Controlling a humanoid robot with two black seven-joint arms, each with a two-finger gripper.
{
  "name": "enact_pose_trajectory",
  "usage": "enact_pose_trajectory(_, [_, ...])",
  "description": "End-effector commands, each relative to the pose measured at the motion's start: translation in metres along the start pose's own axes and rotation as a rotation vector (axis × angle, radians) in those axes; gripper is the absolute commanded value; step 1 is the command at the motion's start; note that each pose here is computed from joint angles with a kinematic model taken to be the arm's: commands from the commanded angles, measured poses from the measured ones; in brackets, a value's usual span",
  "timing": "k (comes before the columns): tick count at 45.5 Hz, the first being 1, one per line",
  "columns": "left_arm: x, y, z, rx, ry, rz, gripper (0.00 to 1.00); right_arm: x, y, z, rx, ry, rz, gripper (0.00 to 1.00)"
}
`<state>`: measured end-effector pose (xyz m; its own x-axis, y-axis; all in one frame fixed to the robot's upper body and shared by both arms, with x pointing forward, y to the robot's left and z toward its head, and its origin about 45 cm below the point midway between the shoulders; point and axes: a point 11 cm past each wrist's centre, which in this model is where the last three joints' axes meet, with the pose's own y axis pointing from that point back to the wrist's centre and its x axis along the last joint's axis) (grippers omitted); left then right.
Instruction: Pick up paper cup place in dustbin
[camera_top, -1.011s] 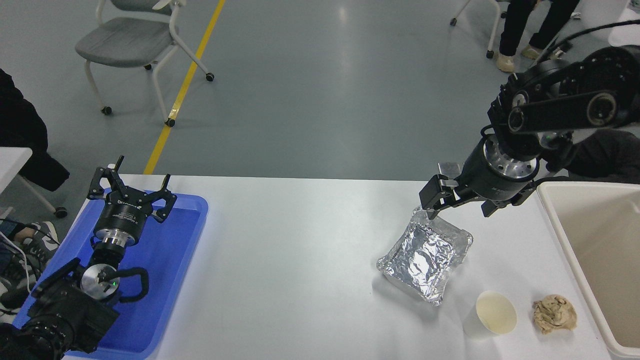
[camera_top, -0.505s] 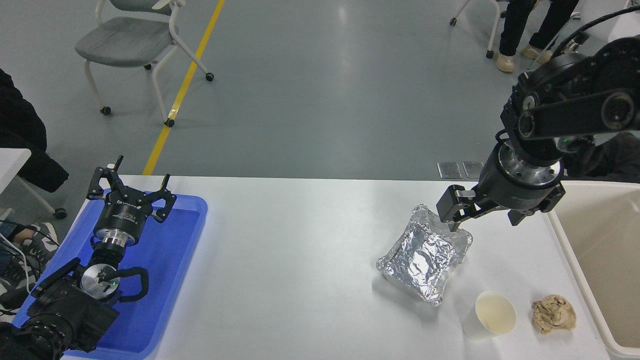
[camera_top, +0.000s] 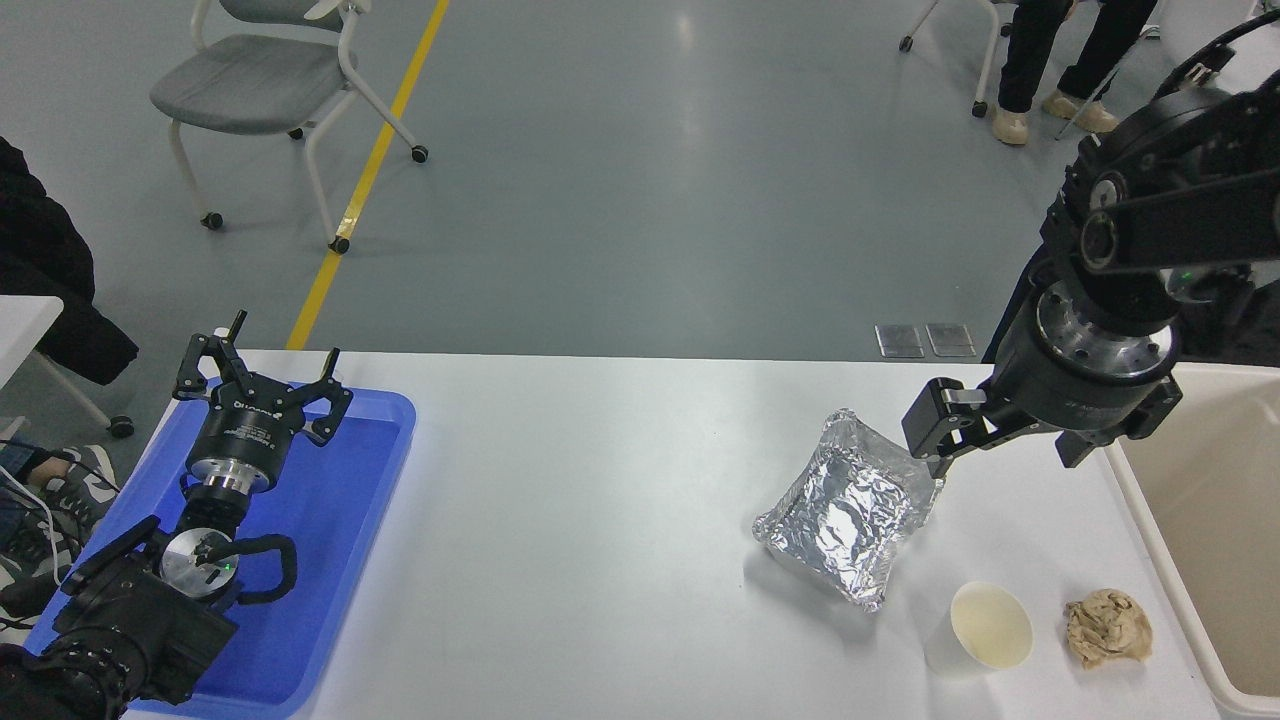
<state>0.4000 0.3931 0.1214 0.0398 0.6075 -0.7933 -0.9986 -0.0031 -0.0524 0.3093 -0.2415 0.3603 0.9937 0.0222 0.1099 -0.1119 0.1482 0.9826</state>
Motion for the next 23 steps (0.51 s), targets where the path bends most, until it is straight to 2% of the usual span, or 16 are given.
enact_pose_trajectory(1, [0.001,0.000,0.000,0.000,-0.001,0.002,1.00,-0.003,-0.001,0.009,-0.010,-0.010,-0.008,1.00])
enact_pose_trajectory(23, [0.001,0.000,0.000,0.000,-0.001,0.002,1.00,-0.018,-0.029,0.046,0.022,-0.025,-0.057,1.00])
